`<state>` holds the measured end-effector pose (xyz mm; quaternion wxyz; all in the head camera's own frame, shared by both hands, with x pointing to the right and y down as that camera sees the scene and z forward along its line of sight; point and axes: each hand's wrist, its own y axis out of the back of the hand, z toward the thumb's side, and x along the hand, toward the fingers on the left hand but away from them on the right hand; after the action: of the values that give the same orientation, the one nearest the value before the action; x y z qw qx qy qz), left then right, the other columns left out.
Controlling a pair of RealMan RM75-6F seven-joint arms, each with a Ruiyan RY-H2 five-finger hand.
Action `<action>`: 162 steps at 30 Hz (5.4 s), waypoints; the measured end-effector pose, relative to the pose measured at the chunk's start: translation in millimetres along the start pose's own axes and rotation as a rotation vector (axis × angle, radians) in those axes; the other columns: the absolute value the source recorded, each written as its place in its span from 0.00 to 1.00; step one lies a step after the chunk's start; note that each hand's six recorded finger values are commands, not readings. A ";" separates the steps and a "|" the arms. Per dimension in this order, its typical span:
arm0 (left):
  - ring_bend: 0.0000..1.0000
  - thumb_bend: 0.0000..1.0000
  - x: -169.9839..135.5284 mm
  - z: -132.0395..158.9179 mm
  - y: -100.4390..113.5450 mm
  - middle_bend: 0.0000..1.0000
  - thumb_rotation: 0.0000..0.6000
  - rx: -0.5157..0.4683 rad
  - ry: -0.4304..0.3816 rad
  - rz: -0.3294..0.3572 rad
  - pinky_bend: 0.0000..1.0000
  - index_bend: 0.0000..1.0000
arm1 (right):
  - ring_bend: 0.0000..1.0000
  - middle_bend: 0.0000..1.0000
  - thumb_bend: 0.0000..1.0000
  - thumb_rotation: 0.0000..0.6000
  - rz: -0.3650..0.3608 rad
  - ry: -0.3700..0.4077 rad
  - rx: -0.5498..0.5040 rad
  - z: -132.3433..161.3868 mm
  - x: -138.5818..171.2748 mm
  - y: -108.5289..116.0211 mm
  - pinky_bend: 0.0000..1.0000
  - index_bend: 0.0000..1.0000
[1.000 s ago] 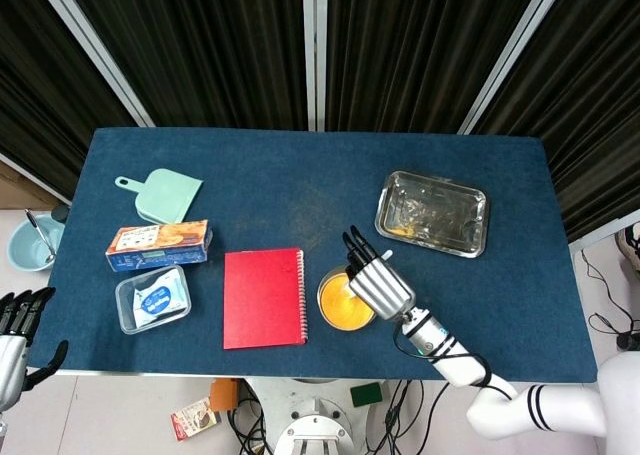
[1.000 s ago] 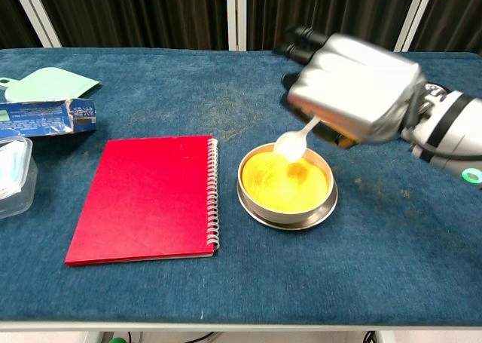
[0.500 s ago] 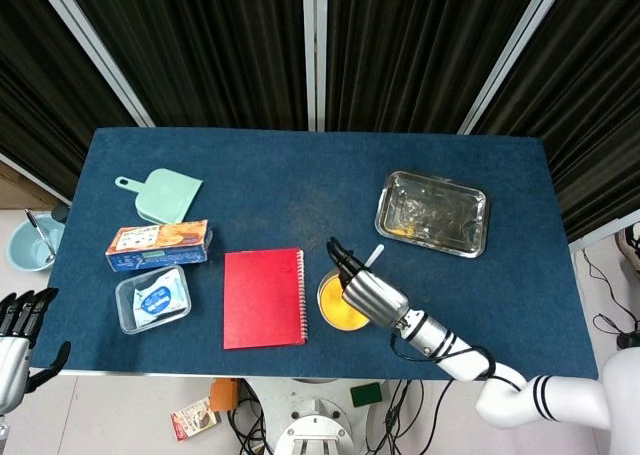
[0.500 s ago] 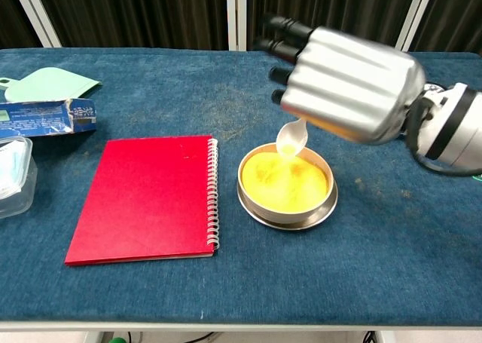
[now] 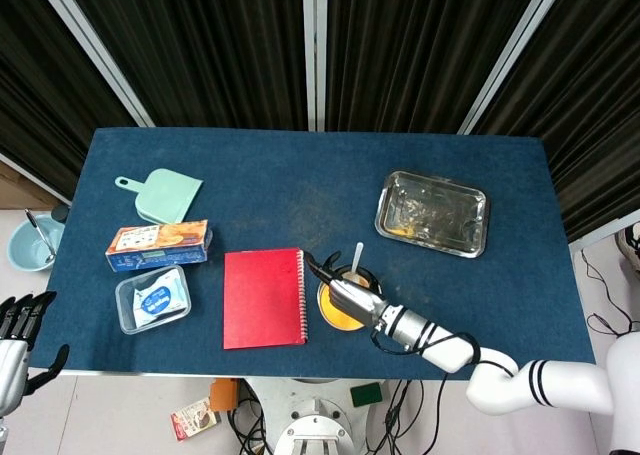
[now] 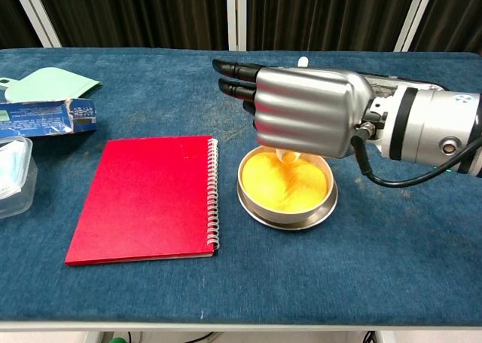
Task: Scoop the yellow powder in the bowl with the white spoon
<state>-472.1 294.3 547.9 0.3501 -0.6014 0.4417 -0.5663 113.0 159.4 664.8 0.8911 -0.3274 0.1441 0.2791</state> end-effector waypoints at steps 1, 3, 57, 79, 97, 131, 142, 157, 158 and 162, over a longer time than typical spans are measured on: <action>0.07 0.33 -0.1 -0.8 -0.6 0.11 1.00 -0.001 0.002 -0.001 0.07 0.08 | 0.08 0.38 0.44 1.00 -0.003 0.006 0.000 1.5 -1.2 1.4 0.00 0.79; 0.07 0.33 0.1 -2.2 -1.6 0.11 1.00 -0.003 0.004 -0.002 0.07 0.08 | 0.08 0.38 0.44 1.00 -0.012 0.016 0.001 4.7 -2.3 4.8 0.00 0.80; 0.07 0.33 5.4 16.8 3.0 0.11 1.00 0.020 -0.033 -0.008 0.07 0.07 | 0.12 0.40 0.44 1.00 0.027 -0.347 -0.720 -9.0 47.9 -21.7 0.00 0.83; 0.07 0.33 -0.9 8.4 4.1 0.11 1.00 0.009 -0.023 0.007 0.07 0.07 | 0.13 0.44 0.44 1.00 -0.068 -0.013 0.163 -7.9 -1.6 31.4 0.00 0.87; 0.07 0.33 -2.8 7.9 -2.7 0.11 1.00 -0.002 -0.017 0.006 0.07 0.07 | 0.17 0.48 0.45 1.00 -0.063 0.018 0.174 -7.0 5.5 51.6 0.00 0.88; 0.07 0.33 3.6 20.0 0.0 0.11 1.00 0.019 -0.041 -0.003 0.07 0.07 | 0.34 0.62 0.45 1.00 0.001 -0.021 0.029 -9.5 23.4 37.6 0.00 0.91; 0.07 0.33 6.5 21.8 0.3 0.11 1.00 0.019 -0.052 -0.005 0.07 0.07 | 0.34 0.62 0.45 1.00 0.083 -0.202 -0.208 -32.3 24.4 5.6 0.00 0.91; 0.07 0.33 10.8 21.7 -8.9 0.11 1.00 0.004 -0.051 -0.027 0.07 0.07 | 0.33 0.58 0.44 1.00 0.411 -0.673 -0.903 -74.8 54.7 -145.4 0.00 0.89; 0.07 0.33 10.6 21.3 -8.9 0.11 1.00 0.005 -0.049 -0.027 0.07 0.07 | 0.33 0.57 0.44 1.00 0.439 -0.694 -0.944 -71.8 55.4 -157.0 0.00 0.89; 0.07 0.33 9.4 19.7 -8.1 0.11 1.00 0.004 -0.037 -0.028 0.07 0.07 | 0.33 0.55 0.44 1.00 0.539 -0.762 -1.098 -55.1 53.1 -197.5 0.00 0.86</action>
<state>-451.8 286.9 556.7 0.3513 -0.6172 0.4254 -0.5610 268.4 19.8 699.8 0.4865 -0.5610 -0.2619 0.6164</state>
